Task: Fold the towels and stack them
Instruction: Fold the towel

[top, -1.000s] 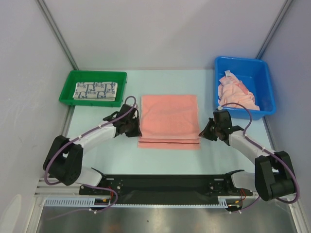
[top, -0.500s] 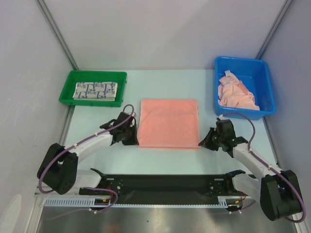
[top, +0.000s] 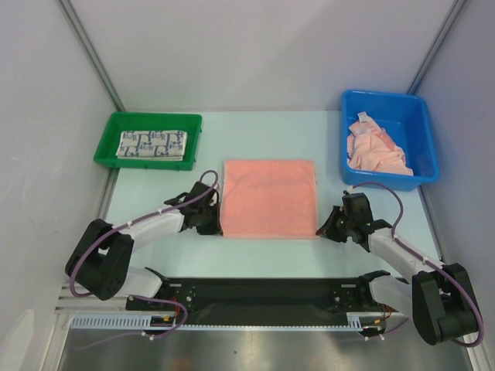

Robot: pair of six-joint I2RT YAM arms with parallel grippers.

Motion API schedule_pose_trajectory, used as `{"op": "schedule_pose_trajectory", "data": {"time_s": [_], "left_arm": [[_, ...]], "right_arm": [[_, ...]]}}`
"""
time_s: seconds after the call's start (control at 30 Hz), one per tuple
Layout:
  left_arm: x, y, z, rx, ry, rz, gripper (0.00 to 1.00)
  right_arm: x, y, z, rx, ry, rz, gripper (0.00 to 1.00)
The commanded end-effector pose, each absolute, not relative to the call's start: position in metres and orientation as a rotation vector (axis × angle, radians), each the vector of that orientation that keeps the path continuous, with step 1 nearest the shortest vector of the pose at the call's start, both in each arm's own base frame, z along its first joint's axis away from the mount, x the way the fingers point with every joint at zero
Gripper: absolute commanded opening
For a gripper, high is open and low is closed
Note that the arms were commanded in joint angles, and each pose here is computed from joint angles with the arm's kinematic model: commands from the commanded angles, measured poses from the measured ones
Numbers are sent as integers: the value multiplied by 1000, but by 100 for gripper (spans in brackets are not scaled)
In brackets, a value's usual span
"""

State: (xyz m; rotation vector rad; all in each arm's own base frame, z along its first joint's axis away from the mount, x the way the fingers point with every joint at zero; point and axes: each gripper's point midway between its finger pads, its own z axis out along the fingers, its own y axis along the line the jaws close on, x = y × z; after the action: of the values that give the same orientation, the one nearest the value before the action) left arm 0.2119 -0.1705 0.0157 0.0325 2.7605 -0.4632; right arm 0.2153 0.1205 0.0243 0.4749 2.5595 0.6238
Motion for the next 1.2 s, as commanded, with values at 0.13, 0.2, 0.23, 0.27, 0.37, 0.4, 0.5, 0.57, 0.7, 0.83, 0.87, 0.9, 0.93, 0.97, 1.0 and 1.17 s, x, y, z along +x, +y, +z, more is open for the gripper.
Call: {"op": "schedule_pose_trajectory", "data": {"time_s": [0.13,0.2,0.23,0.27,0.37,0.4,0.5,0.57,0.7,0.83,0.87,0.9,0.93,0.97,1.0,1.17], "left_arm": [[217,-162,25,69,2770,-377,39],[234,-165,49,93,2705,-364,45],[238,-162,57,101,2701,-329,47],[256,-170,81,134,2637,-341,50],[301,-169,122,166,2517,-260,53],[316,-169,132,171,2486,-268,53],[363,-182,158,266,2403,-300,56],[391,-195,164,369,2380,-368,56],[435,-199,147,467,2403,-395,56],[472,-186,118,542,2443,-365,55],[484,-186,110,560,2446,-356,55],[487,-179,101,563,2475,-338,55],[492,-177,96,592,2478,-323,55],[501,-177,99,602,2462,-318,55],[501,-175,83,616,2495,-324,56],[511,-175,62,704,2487,-364,57]], "right_arm": [[225,109,43,443,2518,533,32],[237,106,67,438,2475,513,37],[244,106,78,420,2451,513,38],[252,109,85,398,2432,522,39],[294,119,128,274,2312,559,46],[308,119,128,260,2326,560,48],[360,137,145,102,2306,627,51],[394,142,170,-27,2269,616,51],[444,144,158,-173,2321,599,49],[477,130,121,-196,2447,579,44],[484,125,120,-199,2448,572,43],[495,124,123,-232,2430,566,42],[496,124,119,-239,2453,584,43],[497,126,99,-274,2494,617,44],[506,128,107,-309,2474,619,45],[509,126,80,-450,2550,625,47]]}}
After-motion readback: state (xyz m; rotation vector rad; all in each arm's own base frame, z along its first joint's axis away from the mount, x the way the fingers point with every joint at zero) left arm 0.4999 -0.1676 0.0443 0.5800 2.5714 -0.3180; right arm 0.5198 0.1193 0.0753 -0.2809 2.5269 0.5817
